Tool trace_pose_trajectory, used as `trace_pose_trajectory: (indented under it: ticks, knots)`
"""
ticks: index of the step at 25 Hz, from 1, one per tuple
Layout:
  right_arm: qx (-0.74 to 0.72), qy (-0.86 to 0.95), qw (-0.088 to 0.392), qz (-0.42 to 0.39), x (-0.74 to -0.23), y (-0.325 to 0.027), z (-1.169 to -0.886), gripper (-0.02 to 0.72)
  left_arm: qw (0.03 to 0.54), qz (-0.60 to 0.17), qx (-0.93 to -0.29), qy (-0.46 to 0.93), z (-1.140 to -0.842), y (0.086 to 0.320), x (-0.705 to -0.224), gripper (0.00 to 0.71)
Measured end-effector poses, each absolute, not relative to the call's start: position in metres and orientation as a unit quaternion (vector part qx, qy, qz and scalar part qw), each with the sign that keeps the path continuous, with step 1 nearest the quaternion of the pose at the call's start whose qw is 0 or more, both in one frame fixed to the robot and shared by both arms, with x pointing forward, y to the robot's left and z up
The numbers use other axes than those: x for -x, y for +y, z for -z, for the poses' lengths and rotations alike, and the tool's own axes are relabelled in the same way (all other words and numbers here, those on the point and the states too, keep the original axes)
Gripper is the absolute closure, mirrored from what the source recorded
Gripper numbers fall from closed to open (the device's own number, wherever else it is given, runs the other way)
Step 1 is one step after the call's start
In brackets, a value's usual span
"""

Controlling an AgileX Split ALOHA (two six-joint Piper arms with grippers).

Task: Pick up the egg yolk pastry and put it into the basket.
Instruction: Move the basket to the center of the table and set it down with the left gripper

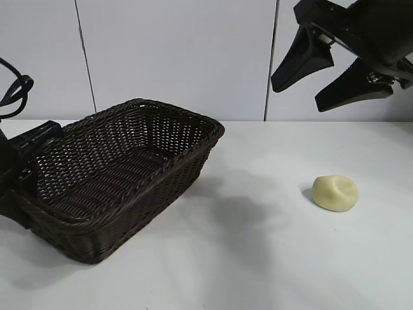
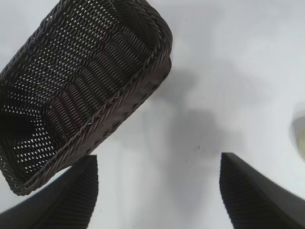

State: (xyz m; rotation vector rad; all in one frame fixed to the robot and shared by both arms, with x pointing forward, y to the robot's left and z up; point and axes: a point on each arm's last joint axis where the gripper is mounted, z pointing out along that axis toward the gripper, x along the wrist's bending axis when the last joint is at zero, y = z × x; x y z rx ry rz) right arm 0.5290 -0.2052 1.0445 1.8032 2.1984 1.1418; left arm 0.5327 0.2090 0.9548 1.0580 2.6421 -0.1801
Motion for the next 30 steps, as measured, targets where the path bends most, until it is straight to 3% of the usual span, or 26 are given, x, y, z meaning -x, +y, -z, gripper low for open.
trace_pose_trajectory:
  ticks: [7,13,22,30]
  knots:
    - [-0.588,0.717,0.039,-0.372,-0.529,-0.205,-1.044,0.187,0.192,0.088,-0.434,0.876,-0.98,0.226,-0.553,0.609]
    - [-0.588,0.718,0.036,-0.371,-0.528,-0.205,-1.044,0.187,0.194,0.077,-0.545,0.812,-0.995,0.228,-0.565,0.609]
    - [-0.587,0.72,0.033,-0.37,-0.528,-0.205,-1.044,0.187,0.16,0.109,-0.68,0.707,-0.983,0.218,-0.598,0.609]
    - [-0.587,0.72,0.033,-0.37,-0.528,-0.205,-1.044,0.187,0.154,0.124,-0.711,0.675,-0.964,0.215,-0.606,0.609]
